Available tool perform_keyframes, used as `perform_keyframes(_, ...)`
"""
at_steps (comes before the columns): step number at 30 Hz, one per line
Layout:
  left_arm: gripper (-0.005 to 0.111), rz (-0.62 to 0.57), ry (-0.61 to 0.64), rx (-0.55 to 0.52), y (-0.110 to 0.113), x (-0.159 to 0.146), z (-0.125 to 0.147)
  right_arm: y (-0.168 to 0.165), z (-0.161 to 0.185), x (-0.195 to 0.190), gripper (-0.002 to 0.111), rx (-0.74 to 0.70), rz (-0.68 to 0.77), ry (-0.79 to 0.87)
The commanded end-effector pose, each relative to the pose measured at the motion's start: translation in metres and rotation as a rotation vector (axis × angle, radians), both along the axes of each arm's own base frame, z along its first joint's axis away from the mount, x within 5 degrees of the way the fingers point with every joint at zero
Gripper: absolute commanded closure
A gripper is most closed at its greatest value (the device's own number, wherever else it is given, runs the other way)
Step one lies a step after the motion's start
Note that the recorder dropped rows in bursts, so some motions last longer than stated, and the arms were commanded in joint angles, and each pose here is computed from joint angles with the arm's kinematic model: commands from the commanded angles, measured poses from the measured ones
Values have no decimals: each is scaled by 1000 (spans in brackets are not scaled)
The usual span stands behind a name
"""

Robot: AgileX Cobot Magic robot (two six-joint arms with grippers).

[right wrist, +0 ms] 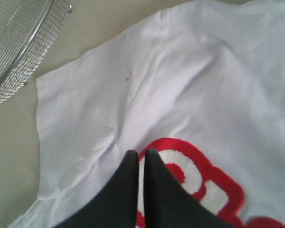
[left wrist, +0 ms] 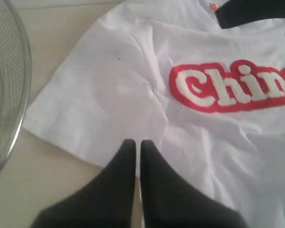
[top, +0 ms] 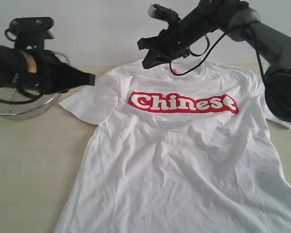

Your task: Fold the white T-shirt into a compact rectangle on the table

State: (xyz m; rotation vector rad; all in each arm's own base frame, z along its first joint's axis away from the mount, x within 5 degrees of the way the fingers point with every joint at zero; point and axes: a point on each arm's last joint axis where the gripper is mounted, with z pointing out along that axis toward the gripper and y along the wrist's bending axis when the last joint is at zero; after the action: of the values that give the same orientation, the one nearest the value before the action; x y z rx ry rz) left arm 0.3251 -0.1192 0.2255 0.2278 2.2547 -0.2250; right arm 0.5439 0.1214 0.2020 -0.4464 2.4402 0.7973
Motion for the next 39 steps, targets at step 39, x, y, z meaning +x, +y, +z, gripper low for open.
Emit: perform_keyframes(39,102,-155,333,343,-33,220,-127,-104,21,3,108,-2,-77,-28)
